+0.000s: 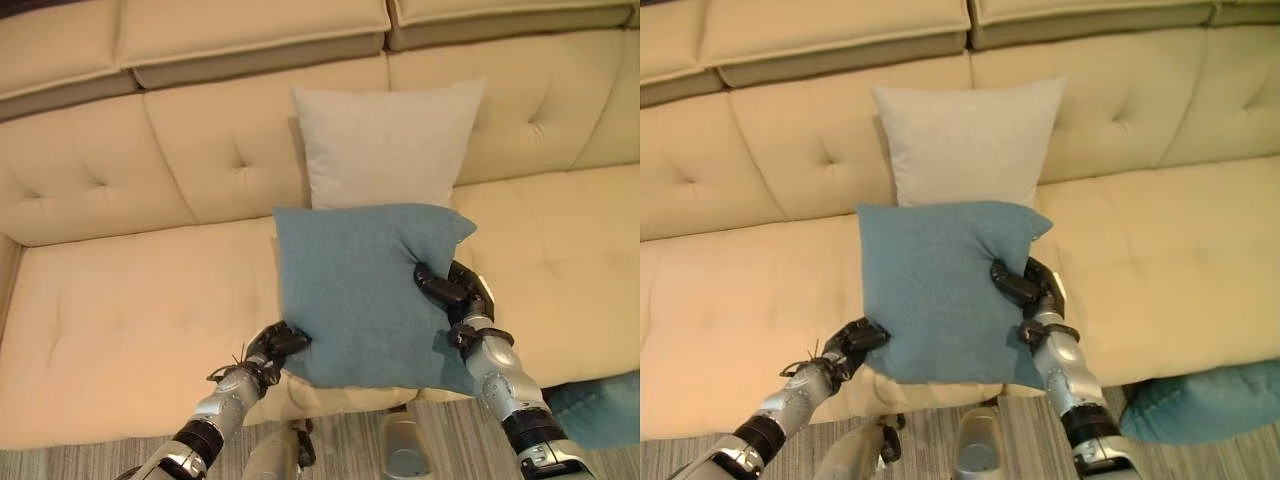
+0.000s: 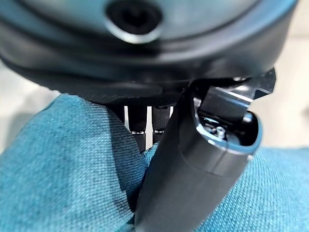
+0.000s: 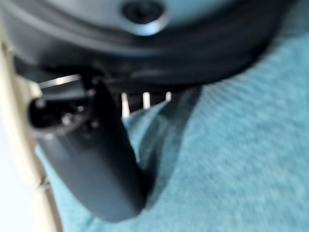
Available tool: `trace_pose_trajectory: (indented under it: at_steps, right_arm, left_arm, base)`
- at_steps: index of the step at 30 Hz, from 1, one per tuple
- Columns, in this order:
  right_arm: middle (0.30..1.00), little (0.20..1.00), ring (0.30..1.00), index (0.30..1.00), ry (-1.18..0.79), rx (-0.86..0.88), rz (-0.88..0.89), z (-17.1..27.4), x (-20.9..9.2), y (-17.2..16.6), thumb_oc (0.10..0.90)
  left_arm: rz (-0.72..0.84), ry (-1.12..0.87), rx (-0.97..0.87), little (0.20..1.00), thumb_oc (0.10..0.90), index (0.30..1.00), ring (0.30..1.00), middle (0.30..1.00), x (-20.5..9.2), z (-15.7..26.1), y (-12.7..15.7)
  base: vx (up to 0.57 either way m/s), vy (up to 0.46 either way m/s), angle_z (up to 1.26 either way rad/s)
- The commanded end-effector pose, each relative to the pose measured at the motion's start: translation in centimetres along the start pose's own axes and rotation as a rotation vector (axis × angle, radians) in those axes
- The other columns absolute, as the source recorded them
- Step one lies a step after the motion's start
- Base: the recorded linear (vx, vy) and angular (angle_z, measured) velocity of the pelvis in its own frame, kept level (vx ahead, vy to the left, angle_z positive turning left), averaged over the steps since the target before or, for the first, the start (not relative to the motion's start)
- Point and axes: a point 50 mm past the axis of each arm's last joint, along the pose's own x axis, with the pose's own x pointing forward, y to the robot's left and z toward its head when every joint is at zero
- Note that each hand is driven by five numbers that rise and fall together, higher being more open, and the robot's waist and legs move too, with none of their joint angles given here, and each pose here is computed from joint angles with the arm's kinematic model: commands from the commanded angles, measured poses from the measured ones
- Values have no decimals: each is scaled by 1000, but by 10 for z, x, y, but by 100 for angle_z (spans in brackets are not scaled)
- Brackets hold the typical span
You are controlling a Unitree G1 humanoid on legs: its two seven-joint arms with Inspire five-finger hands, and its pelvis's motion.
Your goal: Pick up all the scattered cushions and arrange them neatly on the sofa.
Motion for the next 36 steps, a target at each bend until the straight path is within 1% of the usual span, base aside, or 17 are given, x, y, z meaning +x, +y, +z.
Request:
trace_pose_trajectory:
  at_steps: [1, 3, 4, 5, 6, 7, 11, 14, 15, 18, 24, 25, 26, 28, 30, 34, 36]
  right_arm:
    - [300, 300, 300, 300, -28, -70, 359, -13, -20, 76, 400]
    - [300, 300, 300, 300, 3, -76, 380, -23, -26, 80, 400]
    - [300, 300, 300, 300, -9, -90, 405, -19, -26, 86, 400]
    - [300, 300, 300, 300, -9, -90, 405, -19, -26, 86, 400]
    - [300, 300, 300, 300, -13, -117, 438, -18, -26, 92, 400]
    - [300, 300, 300, 300, -10, -140, 484, -17, -24, 101, 400]
    - [300, 300, 300, 300, 28, -245, 566, -25, -29, 113, 400]
    - [300, 300, 300, 300, 46, -281, 605, -30, -31, 119, 400]
    - [300, 300, 300, 300, 60, -304, 641, -35, -32, 126, 400]
    - [300, 300, 300, 300, 67, -336, 650, -37, -31, 130, 400]
    - [300, 300, 300, 300, 49, -385, 681, -32, -26, 142, 400]
    - [300, 300, 300, 300, 32, -390, 705, -30, -27, 151, 400]
    - [300, 300, 300, 300, 32, -390, 705, -30, -27, 151, 400]
    - [300, 300, 300, 300, 22, -391, 737, -30, -28, 162, 400]
    - [300, 300, 300, 300, 11, -413, 765, -31, -31, 172, 400]
    - [300, 300, 300, 300, 5, -421, 774, -30, -32, 175, 400]
    - [300, 300, 300, 300, -7, -395, 759, -25, -28, 179, 400]
  left_arm:
    - [-422, -257, -126, 300, 400, 300, 300, 300, -4, 46, -91]
    - [-397, -265, -113, 300, 400, 300, 300, 300, -9, 47, -80]
    - [-389, -279, -93, 300, 400, 300, 300, 300, -12, 51, -74]
    - [-388, -279, -93, 300, 400, 300, 300, 300, -12, 51, -74]
    - [-387, -296, -82, 300, 400, 300, 300, 300, -21, 51, -66]
    - [-364, -282, -98, 300, 400, 300, 300, 300, -23, 45, -58]
    - [-298, -240, -116, 300, 400, 300, 300, 300, -27, 27, -41]
    - [-281, -220, -118, 300, 400, 300, 300, 300, -30, 20, -36]
    - [-261, -202, -123, 300, 400, 300, 300, 300, -29, 14, -33]
    - [-228, -195, -134, 300, 400, 300, 300, 300, -29, 10, -28]
    - [-203, -213, -114, 300, 400, 300, 300, 300, -28, 19, -19]
    - [-191, -211, -90, 300, 400, 300, 300, 300, -28, 19, -14]
    - [-191, -211, -90, 300, 400, 300, 300, 300, -28, 19, -14]
    - [-184, -221, -61, 300, 400, 300, 300, 300, -27, 24, -12]
    - [-178, -222, -2, 300, 400, 300, 300, 300, -23, 29, -15]
    - [-195, -197, 15, 300, 400, 300, 300, 300, -9, 26, -36]
    - [-207, -181, 7, 300, 400, 300, 300, 300, -2, 23, -47]
  base:
    - [-190, 23, 84]
    - [-305, -39, 77]
    - [-280, -29, 68]
    - [-492, -62, 67]
    - [-531, -13, 48]
    - [-691, 9, 42]
    - [-478, 139, 68]
    - [-201, 222, 86]
    - [-144, 307, 102]
    - [-131, 399, 137]
    - [49, 417, 118]
    - [33, 314, 68]
    - [114, 633, 33]
    - [131, 442, 57]
    - [213, 416, 79]
    - [321, 381, 87]
    - [447, 281, 92]
